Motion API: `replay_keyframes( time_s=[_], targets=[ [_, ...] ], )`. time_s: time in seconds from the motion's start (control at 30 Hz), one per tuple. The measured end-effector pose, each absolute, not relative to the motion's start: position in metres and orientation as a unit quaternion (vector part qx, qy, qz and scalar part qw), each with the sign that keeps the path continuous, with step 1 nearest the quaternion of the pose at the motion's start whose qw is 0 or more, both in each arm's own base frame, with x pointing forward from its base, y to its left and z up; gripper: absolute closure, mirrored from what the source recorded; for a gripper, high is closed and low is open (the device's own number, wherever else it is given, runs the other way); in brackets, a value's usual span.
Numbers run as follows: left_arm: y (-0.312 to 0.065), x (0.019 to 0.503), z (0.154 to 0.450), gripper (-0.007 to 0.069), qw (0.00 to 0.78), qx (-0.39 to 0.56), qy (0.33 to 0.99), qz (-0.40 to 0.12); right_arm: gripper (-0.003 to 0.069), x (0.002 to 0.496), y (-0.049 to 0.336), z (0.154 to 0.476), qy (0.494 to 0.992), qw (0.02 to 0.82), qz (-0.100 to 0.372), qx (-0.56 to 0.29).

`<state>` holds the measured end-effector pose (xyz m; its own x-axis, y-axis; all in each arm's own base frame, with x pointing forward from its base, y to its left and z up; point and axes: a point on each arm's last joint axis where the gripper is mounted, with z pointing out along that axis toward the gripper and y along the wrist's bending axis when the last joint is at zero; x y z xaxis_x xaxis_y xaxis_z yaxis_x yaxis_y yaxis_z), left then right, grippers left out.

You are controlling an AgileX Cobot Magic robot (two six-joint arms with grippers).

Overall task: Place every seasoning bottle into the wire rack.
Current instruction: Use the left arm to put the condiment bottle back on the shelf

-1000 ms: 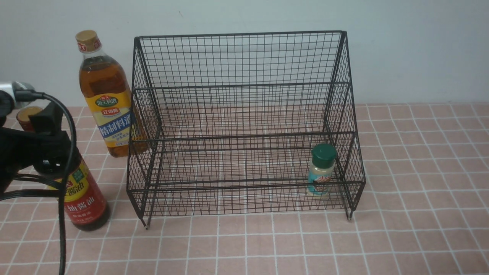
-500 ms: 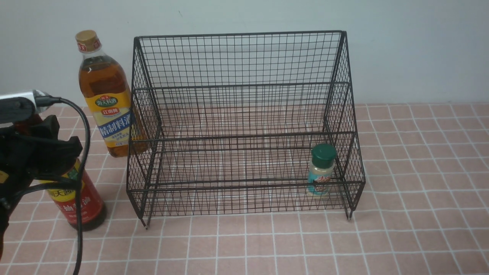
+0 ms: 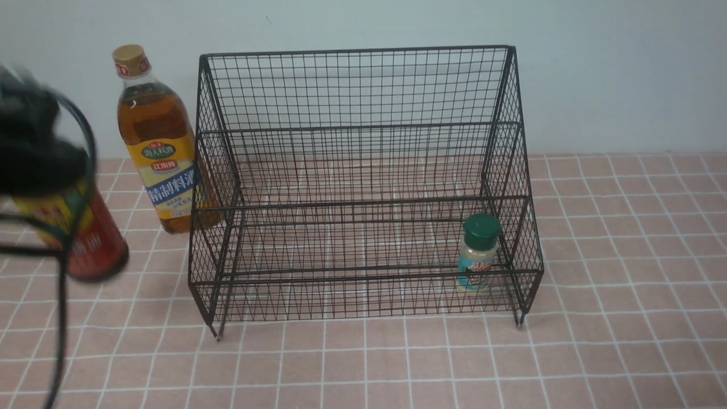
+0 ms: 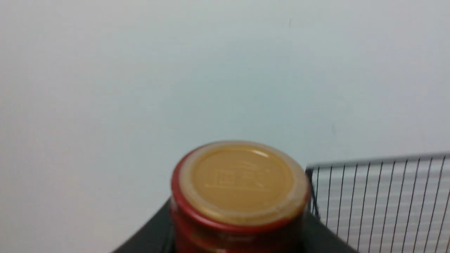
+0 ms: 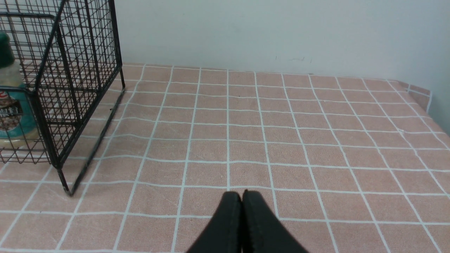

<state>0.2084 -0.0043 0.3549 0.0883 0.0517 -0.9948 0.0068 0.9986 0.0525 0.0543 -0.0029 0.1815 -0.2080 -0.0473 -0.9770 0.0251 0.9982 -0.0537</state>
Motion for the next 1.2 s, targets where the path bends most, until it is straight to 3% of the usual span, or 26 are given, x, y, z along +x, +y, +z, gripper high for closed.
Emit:
replay_keyframes(
  time_s=[0.23, 0.37, 0.67, 1.2],
  targets=[
    [-0.026, 0.197, 0.435, 0.0369, 0.791, 0.051, 0.609, -0.033, 0.0671, 0.054, -0.003, 0.182, 0.777, 0.629, -0.029, -0.007],
    [-0.051, 0.205, 0.444, 0.0369, 0.790, 0.079, 0.602, -0.088, 0.0671, 0.054, -0.003, 0.182, 0.777, 0.629, -0.029, -0.007],
    [-0.132, 0.260, 0.417, 0.0369, 0.751, 0.154, 0.620, -0.167, 0.0671, 0.054, -0.003, 0.182, 0.777, 0.629, -0.029, -0.007],
    [-0.177, 0.336, 0.358, 0.0369, 0.689, 0.174, 0.685, -0.160, 0.0671, 0.054, -0.003, 0.182, 0.777, 0.629, -0.029, -0.007]
  ],
)
